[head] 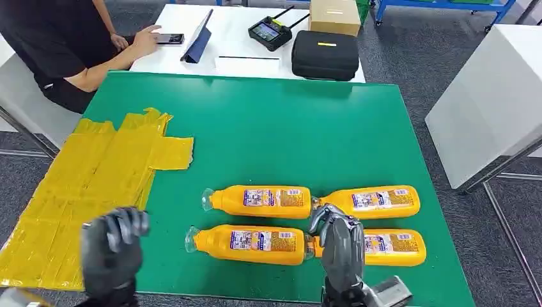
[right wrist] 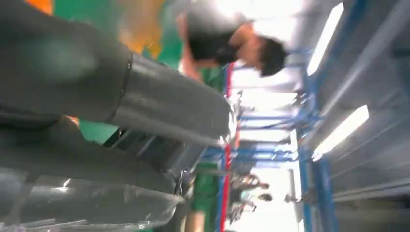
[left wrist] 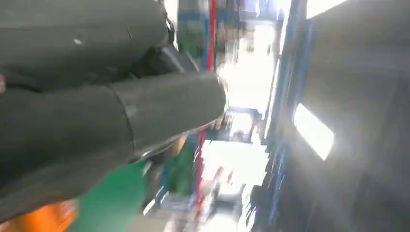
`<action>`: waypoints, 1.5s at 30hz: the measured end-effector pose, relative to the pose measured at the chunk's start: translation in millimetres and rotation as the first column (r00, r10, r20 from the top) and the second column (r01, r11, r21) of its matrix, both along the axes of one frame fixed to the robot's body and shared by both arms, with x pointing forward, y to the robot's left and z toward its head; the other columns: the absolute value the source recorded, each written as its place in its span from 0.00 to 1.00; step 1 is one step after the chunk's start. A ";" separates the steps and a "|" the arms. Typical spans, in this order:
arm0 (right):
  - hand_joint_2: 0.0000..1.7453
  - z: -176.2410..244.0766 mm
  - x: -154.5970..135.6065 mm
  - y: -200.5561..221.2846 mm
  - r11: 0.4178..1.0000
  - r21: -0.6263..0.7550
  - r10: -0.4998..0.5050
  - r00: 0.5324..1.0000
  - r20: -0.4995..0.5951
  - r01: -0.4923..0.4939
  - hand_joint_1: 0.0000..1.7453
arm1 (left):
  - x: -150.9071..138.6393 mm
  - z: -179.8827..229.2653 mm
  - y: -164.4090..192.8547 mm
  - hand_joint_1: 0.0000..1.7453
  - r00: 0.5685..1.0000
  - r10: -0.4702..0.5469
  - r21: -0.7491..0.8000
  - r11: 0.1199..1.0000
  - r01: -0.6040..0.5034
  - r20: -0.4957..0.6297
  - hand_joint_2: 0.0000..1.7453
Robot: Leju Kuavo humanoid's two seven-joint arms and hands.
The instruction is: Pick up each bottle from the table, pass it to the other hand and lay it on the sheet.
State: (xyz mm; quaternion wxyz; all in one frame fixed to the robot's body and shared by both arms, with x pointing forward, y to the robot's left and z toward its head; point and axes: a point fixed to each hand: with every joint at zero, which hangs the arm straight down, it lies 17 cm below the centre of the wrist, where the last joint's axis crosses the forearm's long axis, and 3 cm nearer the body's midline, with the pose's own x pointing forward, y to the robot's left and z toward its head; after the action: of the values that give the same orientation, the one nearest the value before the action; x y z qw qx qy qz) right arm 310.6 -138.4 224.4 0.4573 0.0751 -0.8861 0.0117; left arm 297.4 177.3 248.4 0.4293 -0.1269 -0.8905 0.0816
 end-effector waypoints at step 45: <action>1.00 -123.6 8.4 -199.0 0.201 -0.975 -0.524 0.851 -0.022 0.098 0.00 | 30.0 -43.4 38.7 0.00 0.963 0.137 0.173 0.980 -0.098 -0.233 0.00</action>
State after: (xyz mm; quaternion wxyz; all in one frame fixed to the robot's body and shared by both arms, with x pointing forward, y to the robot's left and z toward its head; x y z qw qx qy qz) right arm 318.9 -337.4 100.9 0.5501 -0.3973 -0.5951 0.4306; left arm 327.4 216.0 205.0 0.5384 -0.0280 -0.8407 0.0503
